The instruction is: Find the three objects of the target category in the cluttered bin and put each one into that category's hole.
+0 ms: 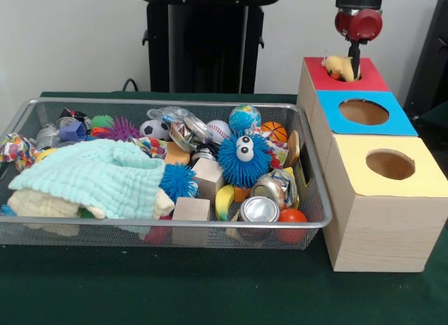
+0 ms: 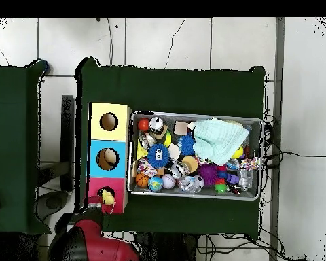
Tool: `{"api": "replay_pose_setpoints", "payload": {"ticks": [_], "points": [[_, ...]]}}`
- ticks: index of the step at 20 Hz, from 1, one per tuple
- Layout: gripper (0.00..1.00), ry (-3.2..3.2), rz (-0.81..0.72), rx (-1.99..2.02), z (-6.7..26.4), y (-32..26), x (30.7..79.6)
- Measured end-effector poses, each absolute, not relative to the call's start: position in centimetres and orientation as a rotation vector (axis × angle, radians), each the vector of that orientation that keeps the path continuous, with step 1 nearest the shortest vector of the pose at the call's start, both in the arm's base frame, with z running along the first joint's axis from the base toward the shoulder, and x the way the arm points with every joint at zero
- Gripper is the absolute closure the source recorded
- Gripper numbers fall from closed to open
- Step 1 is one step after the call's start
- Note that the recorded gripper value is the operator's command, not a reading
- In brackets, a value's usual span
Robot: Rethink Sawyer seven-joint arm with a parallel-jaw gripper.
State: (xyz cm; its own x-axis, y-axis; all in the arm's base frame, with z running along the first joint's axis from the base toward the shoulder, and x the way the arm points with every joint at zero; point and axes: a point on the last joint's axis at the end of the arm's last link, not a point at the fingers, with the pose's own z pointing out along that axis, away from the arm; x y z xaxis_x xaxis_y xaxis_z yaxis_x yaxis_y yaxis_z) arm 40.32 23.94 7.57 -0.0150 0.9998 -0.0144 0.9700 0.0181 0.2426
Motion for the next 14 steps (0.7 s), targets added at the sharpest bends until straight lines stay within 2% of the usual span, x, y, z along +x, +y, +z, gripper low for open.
{"api": "replay_pose_setpoints", "payload": {"ticks": [6, 14], "points": [[1.0, 2.097, 0.243, 2.06, 7.1, 23.9, 40.3], [1.0, 2.071, 0.265, 1.978, 4.6, 23.1, 39.9]]}}
